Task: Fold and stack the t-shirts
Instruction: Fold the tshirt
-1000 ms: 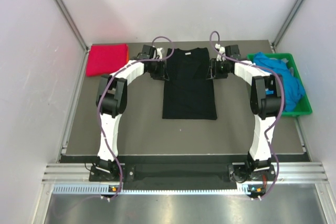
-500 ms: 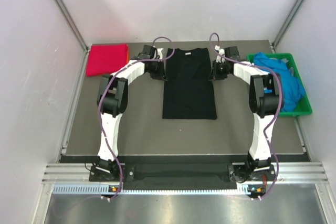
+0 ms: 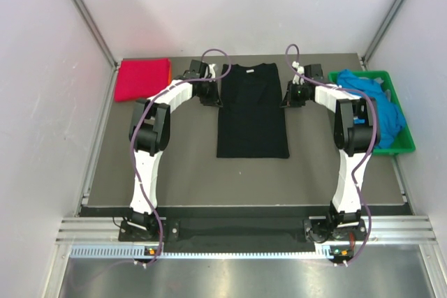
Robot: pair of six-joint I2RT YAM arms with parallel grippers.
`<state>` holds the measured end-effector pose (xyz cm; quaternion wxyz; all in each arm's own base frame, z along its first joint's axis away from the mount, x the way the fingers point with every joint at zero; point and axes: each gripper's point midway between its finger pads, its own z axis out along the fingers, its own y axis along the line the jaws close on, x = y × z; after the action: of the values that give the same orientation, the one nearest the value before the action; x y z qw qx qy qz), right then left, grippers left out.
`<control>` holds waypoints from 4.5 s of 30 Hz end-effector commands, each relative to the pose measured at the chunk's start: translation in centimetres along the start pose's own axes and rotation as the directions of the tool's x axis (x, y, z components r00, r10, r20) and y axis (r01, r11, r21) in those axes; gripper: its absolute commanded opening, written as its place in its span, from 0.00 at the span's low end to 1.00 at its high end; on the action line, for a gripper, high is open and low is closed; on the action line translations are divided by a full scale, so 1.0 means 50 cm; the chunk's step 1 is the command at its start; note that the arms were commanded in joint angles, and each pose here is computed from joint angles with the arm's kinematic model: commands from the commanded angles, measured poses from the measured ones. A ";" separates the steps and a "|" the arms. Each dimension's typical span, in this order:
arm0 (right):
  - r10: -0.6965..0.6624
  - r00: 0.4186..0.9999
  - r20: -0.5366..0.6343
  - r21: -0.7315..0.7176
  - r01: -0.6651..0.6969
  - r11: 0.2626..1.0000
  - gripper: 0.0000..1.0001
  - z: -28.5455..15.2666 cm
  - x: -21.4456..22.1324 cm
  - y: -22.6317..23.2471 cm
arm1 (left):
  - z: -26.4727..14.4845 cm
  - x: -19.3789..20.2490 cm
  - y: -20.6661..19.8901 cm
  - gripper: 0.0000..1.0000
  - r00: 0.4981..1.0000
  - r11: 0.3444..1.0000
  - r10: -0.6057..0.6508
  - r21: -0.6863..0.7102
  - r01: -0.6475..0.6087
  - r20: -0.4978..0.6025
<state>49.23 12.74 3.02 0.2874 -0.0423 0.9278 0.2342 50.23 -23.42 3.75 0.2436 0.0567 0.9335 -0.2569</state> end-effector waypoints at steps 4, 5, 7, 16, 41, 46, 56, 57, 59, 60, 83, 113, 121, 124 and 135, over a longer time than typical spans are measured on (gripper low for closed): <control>-0.001 0.997 0.073 0.038 -0.002 0.999 0.00 -0.015 -0.046 -0.030 | -0.006 -0.043 0.018 0.00 0.995 0.997 -0.060 -0.042 0.063 0.080; 0.001 0.997 0.074 0.040 -0.004 0.999 0.00 -0.015 -0.046 -0.031 | -0.007 -0.045 0.019 0.00 0.994 0.997 -0.066 -0.044 0.070 0.082; 0.005 0.997 0.078 0.052 -0.009 0.999 0.00 -0.016 -0.048 -0.033 | -0.010 -0.049 0.019 0.00 0.992 0.996 -0.080 -0.043 0.084 0.096; 0.016 0.996 0.091 0.078 -0.023 0.997 0.01 -0.023 -0.052 -0.040 | -0.009 -0.037 0.026 0.00 0.994 0.995 -0.080 -0.053 0.084 0.075; 0.544 0.839 0.018 0.179 -0.538 0.824 0.57 -0.275 0.226 0.063 | -0.236 0.174 -0.095 0.39 0.993 0.978 -0.119 0.172 0.120 -0.017; 0.655 0.754 0.043 0.130 -0.654 0.745 0.59 -0.275 0.299 0.079 | -0.231 0.271 -0.116 0.41 0.981 0.957 -0.183 0.216 0.194 -0.072; 0.700 0.711 0.072 0.067 -0.703 0.708 0.59 -0.240 0.347 0.092 | -0.190 0.352 -0.086 0.43 0.968 0.961 -0.224 0.139 0.238 -0.112; 0.705 0.706 0.069 0.070 -0.708 0.703 0.59 -0.237 0.359 0.091 | -0.187 0.357 -0.088 0.43 0.968 0.962 -0.221 0.137 0.236 -0.118; 0.709 0.702 0.066 0.065 -0.712 0.699 0.59 -0.231 0.366 0.092 | -0.184 0.361 -0.084 0.42 0.969 0.965 -0.219 0.122 0.233 -0.118; 0.706 0.705 0.068 0.059 -0.709 0.703 0.58 -0.229 0.367 0.093 | -0.183 0.364 -0.085 0.42 0.969 0.966 -0.218 0.119 0.232 -0.121; 0.615 0.784 0.086 0.120 -0.621 0.775 0.00 -0.233 0.404 0.076 | -0.181 0.405 -0.126 0.00 0.978 0.986 -0.118 0.096 0.136 -0.173; 0.369 0.886 0.280 0.113 -0.412 0.904 0.00 -0.516 0.363 0.138 | -0.441 0.436 -0.332 0.00 0.999 0.991 0.005 0.132 -0.013 0.054; 0.264 0.886 0.380 0.088 -0.319 0.944 0.00 -0.547 0.223 0.169 | -0.426 0.327 -0.346 0.00 0.991 0.997 0.032 0.062 -0.040 0.132; 0.225 0.890 0.397 0.105 -0.287 0.952 0.00 -0.539 0.155 0.171 | -0.411 0.261 -0.338 0.00 0.988 0.998 0.032 0.051 -0.040 0.150; 0.150 0.915 0.376 0.021 -0.170 0.985 0.00 -0.406 -0.069 0.199 | -0.365 0.013 -0.273 0.00 0.972 0.997 -0.048 0.073 0.032 0.231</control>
<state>35.30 11.06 20.46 0.3838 0.1201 0.8902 0.2138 36.09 -25.80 20.66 0.3136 0.0010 0.9088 -0.2752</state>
